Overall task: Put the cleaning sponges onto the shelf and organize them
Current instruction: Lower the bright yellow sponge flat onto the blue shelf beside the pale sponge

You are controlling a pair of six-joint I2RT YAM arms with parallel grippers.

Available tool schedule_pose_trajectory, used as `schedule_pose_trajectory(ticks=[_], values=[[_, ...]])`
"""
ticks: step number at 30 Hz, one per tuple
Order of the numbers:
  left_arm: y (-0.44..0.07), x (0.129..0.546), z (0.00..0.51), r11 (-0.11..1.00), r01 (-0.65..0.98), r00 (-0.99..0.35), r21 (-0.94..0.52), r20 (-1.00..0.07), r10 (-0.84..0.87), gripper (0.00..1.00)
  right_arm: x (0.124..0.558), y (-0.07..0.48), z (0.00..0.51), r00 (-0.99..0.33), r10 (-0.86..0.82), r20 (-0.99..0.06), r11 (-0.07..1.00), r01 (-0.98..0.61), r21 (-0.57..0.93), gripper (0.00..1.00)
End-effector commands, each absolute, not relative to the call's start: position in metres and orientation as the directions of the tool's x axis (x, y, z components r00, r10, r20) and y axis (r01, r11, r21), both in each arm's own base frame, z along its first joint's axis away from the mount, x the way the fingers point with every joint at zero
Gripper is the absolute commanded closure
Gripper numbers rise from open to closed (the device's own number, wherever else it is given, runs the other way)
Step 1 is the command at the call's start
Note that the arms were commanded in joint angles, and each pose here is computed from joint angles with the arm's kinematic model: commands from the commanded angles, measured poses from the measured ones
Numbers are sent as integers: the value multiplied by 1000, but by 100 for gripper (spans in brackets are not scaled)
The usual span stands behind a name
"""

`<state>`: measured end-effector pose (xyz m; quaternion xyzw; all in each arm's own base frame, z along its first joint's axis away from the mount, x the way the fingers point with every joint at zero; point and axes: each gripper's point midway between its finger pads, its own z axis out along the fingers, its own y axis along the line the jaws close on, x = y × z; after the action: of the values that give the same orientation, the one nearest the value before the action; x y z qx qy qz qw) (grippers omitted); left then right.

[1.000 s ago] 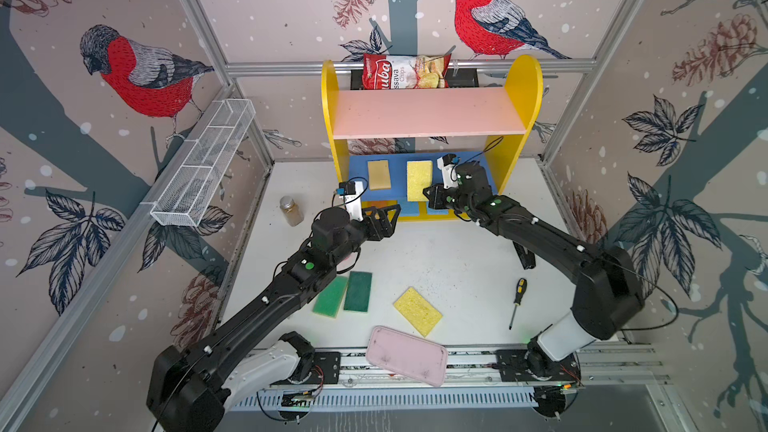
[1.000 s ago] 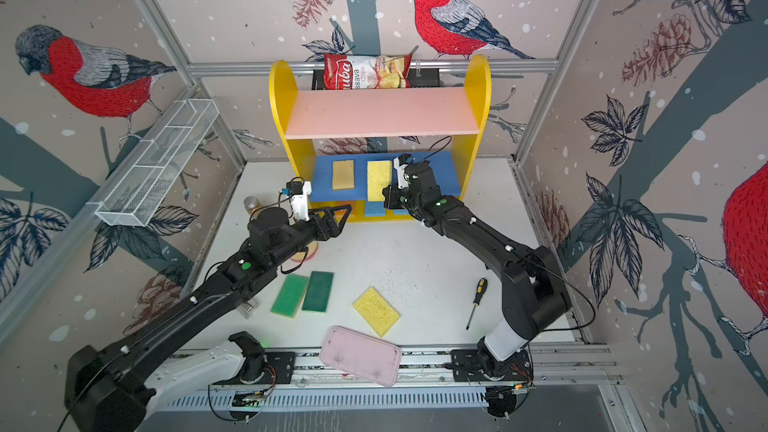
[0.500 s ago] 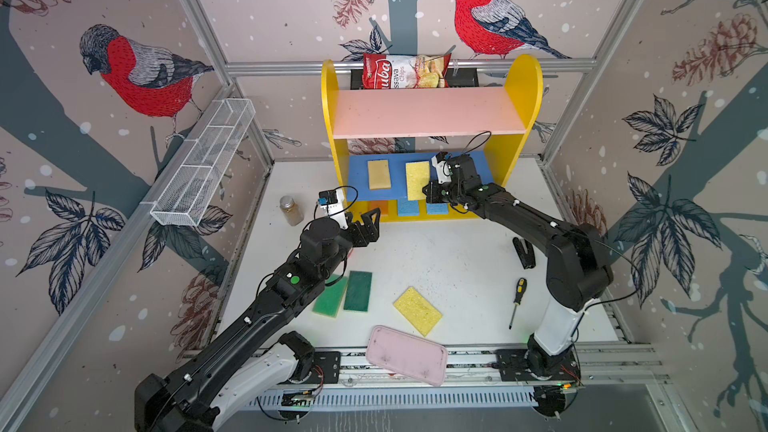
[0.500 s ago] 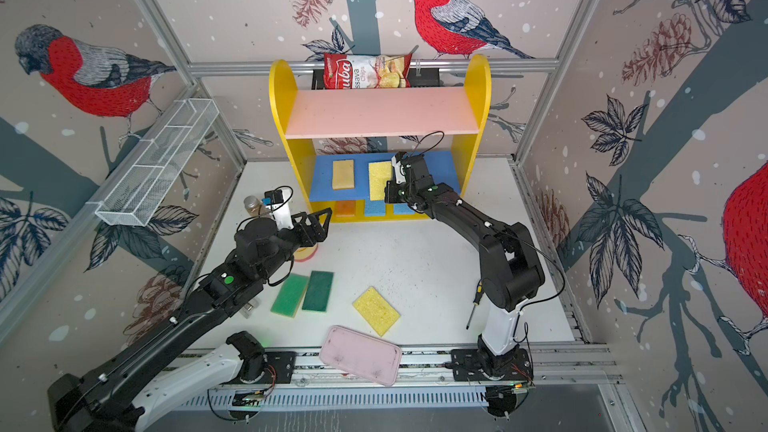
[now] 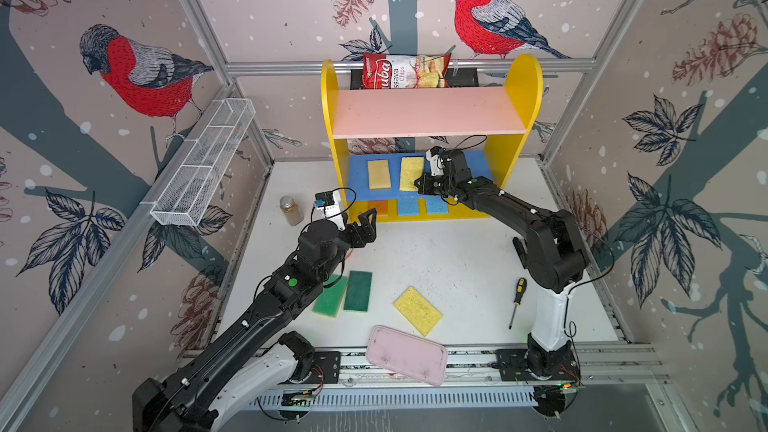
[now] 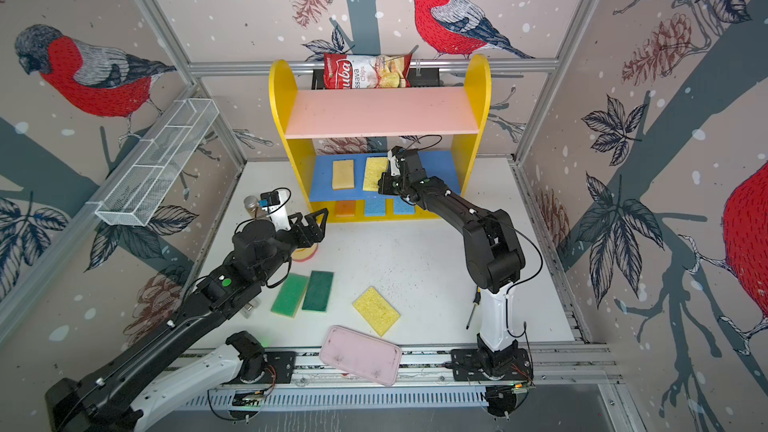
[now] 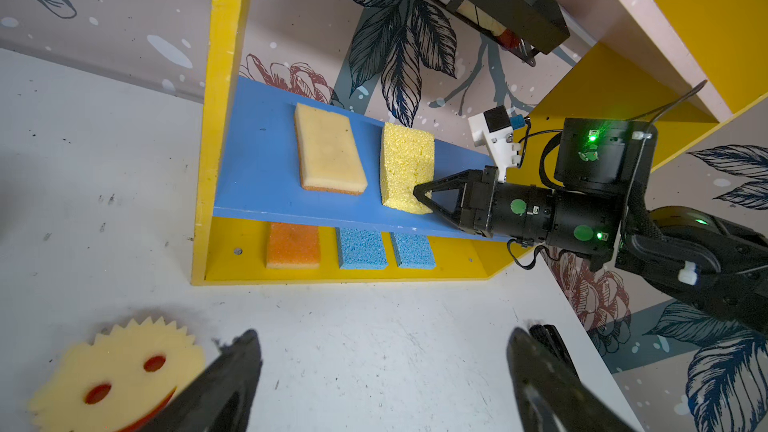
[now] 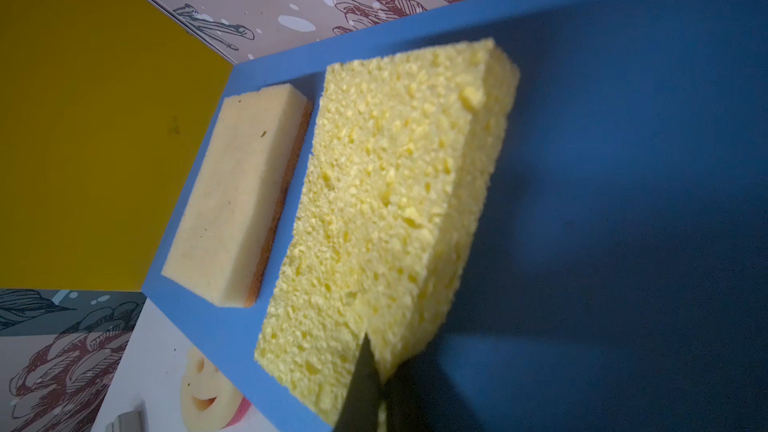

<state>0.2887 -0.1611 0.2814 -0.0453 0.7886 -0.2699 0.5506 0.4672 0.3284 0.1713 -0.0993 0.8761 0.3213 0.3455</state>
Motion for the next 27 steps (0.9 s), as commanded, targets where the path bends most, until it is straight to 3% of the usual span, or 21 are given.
schedule_pose_trajectory(ticks=[1,27], values=[[-158,291,288,854,225,-354,-469,-856,-377,9,470,334,173,-744,65,-665,762,-393,514,100],[-161,298,279,861,216,-366,-461,-855,-367,8,468,355,162,-759,47,-649,744,-408,530,100]])
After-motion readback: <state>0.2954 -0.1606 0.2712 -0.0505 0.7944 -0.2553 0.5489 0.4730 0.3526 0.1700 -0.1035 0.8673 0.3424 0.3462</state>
